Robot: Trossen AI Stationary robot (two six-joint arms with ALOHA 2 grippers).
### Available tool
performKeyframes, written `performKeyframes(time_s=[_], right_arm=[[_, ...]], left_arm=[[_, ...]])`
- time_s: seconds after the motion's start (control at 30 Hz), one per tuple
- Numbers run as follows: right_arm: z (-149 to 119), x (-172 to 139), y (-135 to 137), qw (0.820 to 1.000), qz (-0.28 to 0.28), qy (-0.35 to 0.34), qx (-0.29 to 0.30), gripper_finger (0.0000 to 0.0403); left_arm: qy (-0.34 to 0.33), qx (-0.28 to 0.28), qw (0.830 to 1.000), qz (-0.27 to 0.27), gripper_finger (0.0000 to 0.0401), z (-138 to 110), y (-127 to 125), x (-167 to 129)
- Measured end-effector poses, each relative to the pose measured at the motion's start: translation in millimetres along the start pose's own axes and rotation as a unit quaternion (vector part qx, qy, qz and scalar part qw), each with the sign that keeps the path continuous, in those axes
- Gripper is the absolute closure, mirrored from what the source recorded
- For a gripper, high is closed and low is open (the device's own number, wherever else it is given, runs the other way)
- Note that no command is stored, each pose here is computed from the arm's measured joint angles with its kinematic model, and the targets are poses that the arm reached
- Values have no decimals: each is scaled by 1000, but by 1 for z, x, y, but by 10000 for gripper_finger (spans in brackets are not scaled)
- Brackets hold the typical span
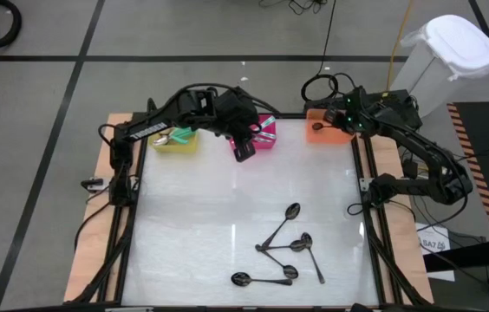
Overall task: Sort silverware by color (type)
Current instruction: Put the black spoon into the orange bin
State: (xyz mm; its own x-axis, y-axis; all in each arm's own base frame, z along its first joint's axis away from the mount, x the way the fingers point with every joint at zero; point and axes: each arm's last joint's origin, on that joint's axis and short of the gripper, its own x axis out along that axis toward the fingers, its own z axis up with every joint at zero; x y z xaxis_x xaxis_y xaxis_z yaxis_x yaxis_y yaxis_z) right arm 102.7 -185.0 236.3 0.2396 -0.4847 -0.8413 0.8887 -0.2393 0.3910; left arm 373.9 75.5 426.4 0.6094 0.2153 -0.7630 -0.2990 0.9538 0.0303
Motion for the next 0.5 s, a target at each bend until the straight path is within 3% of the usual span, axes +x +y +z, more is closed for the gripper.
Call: performKeyframes(time_s=[0.5], right_arm=[[2, -6, -2, 998, -22, -49, 44, 175]], left_arm=[[1, -6, 1000, -2, 313, 0, -3, 0]])
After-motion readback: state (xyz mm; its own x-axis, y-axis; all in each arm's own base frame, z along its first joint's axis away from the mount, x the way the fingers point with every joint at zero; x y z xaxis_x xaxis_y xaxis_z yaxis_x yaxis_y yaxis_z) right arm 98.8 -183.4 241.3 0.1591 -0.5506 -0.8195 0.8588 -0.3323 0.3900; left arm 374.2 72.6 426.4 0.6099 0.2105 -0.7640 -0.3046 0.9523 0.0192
